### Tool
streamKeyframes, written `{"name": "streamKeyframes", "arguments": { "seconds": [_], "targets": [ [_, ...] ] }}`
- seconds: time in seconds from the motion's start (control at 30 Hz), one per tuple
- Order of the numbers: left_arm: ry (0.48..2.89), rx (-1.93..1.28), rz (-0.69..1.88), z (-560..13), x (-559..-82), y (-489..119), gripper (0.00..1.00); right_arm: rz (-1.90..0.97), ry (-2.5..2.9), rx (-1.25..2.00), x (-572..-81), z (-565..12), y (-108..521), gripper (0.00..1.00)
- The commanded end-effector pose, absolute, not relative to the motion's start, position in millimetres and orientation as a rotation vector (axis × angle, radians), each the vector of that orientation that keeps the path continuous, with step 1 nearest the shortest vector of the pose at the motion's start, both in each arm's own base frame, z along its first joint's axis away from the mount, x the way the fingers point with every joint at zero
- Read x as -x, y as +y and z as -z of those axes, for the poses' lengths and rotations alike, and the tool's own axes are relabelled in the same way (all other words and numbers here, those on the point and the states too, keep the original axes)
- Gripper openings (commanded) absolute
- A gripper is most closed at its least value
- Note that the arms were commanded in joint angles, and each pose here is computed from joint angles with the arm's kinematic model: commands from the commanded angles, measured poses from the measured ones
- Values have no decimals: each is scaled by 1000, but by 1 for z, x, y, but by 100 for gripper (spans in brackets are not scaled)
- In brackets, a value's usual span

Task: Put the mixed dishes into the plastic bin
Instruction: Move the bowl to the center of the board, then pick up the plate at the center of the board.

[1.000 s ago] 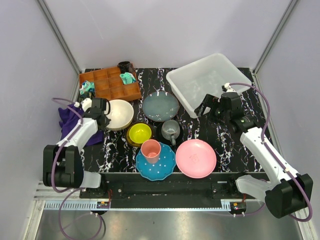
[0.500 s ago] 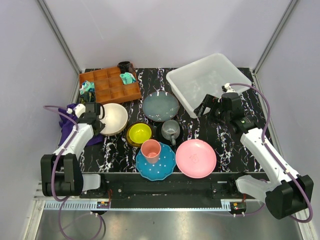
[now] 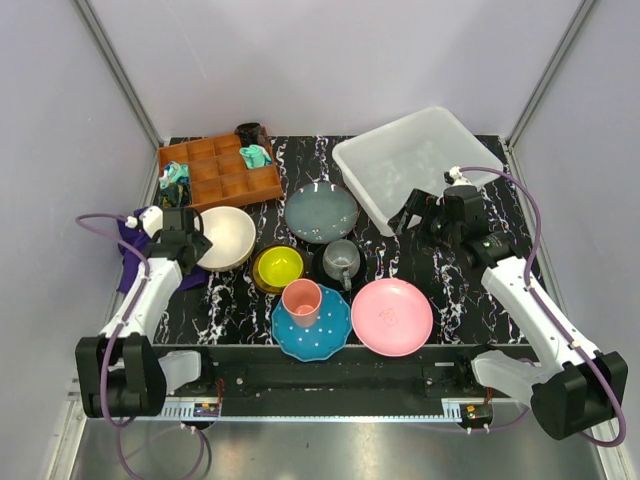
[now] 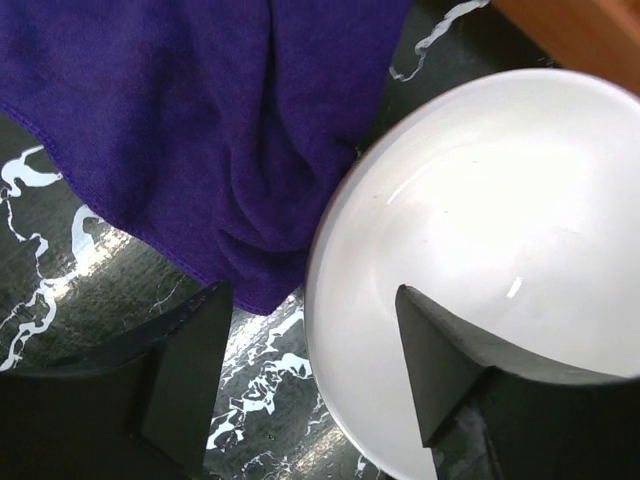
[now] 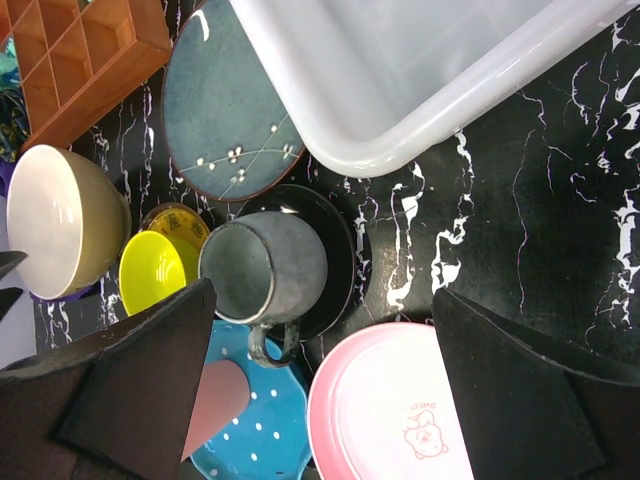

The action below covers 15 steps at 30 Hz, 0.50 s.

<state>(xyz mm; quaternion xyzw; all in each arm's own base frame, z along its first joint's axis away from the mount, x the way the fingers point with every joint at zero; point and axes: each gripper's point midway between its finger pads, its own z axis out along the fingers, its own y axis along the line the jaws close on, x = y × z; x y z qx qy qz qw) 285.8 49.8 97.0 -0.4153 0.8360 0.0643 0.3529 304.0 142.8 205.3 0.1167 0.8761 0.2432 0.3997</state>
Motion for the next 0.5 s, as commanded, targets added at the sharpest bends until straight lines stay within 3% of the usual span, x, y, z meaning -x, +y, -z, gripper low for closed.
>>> {"name": "streamKeyframes", "arguments": {
  "seconds": [0.0,0.47],
  "targets": [
    [2068,1013,-80,-137,-297,47,74,-602,2184,-247,-304,-219,143,100],
    [2003,749,69,-196,-300,7,76,-564,2224,-143,-305,-225,157,100]
  ]
}}
